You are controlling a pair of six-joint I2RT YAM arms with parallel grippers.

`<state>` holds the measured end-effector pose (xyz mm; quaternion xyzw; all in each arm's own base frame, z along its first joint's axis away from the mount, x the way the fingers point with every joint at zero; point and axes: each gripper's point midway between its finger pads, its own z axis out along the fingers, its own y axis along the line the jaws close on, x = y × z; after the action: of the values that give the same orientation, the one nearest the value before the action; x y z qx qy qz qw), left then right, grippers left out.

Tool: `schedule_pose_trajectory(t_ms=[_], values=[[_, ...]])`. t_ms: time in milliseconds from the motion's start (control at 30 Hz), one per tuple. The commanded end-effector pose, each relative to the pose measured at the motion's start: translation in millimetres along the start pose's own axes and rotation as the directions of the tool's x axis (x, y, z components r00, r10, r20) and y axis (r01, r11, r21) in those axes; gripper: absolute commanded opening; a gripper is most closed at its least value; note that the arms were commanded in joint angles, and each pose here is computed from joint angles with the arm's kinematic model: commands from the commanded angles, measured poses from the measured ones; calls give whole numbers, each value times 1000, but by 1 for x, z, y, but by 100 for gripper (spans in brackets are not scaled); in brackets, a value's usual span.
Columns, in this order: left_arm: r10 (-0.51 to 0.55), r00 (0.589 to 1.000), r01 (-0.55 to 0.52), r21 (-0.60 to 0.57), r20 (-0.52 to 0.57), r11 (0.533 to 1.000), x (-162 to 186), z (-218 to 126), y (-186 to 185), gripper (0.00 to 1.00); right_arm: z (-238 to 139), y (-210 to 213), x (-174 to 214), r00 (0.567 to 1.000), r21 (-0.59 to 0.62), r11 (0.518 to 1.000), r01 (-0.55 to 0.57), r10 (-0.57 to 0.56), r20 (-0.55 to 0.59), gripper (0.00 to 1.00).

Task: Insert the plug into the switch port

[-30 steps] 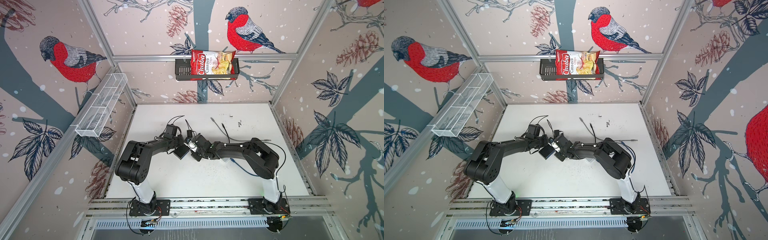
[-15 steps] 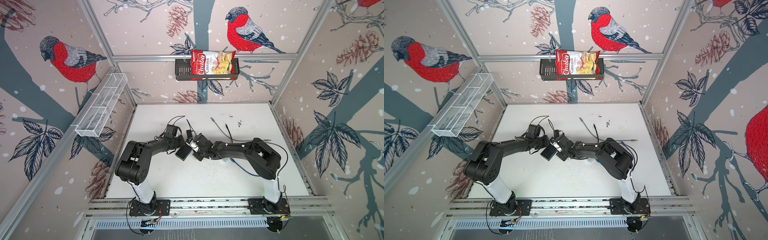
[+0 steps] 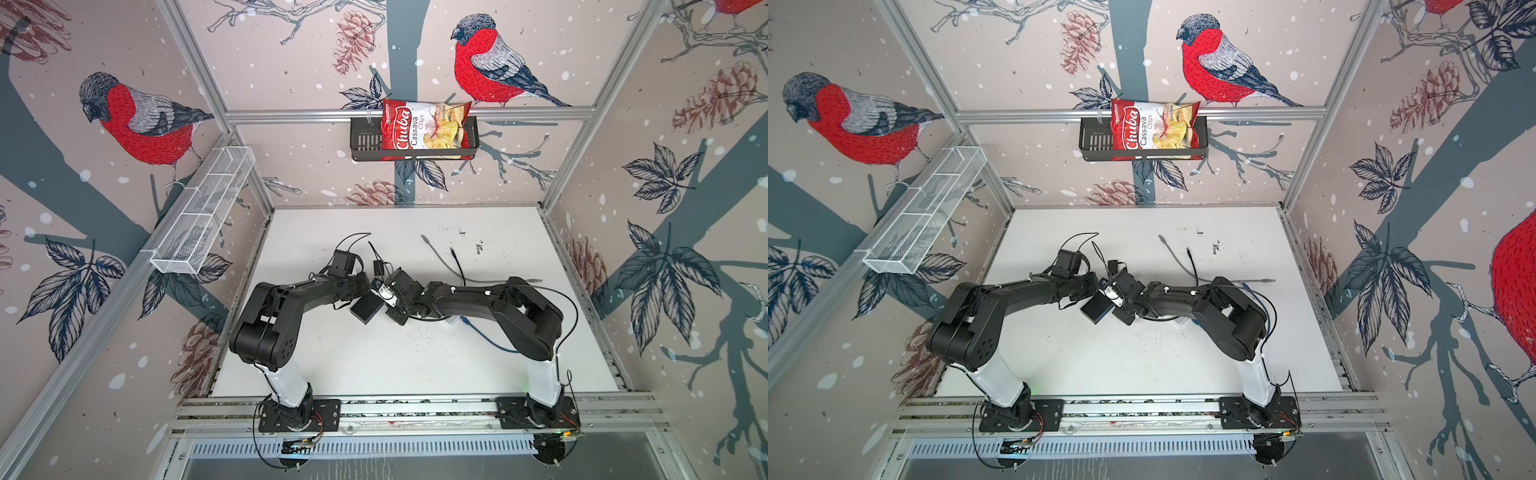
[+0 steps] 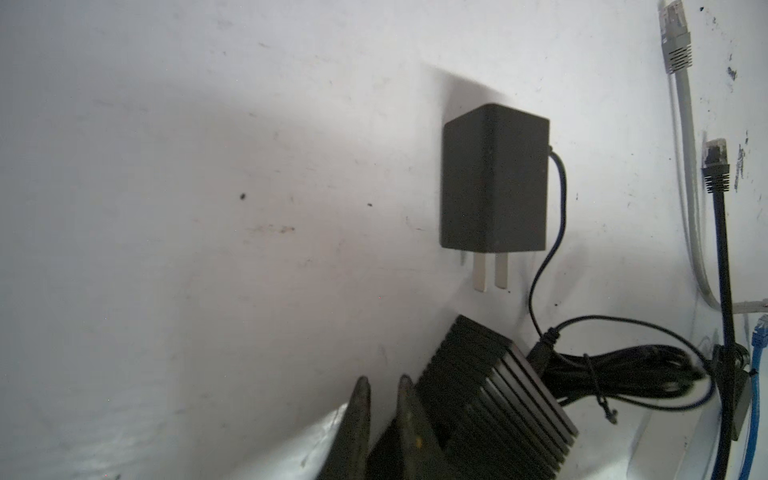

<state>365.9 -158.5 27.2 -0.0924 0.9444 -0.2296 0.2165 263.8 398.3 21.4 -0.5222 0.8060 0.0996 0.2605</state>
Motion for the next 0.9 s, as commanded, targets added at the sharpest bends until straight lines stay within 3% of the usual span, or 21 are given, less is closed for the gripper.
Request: schedule_pose_trajectory(t_ms=[0,867], values=[[5,1000,-5,13,-12,1000,3,-1,-3,15,-5,5,4,1000,-20,1000,14,-14,-15,3],[5,1000,-5,20,-19,1000,5,0,-3,14,-1,14,-11,1000,-63,998,11,-10,22,4]])
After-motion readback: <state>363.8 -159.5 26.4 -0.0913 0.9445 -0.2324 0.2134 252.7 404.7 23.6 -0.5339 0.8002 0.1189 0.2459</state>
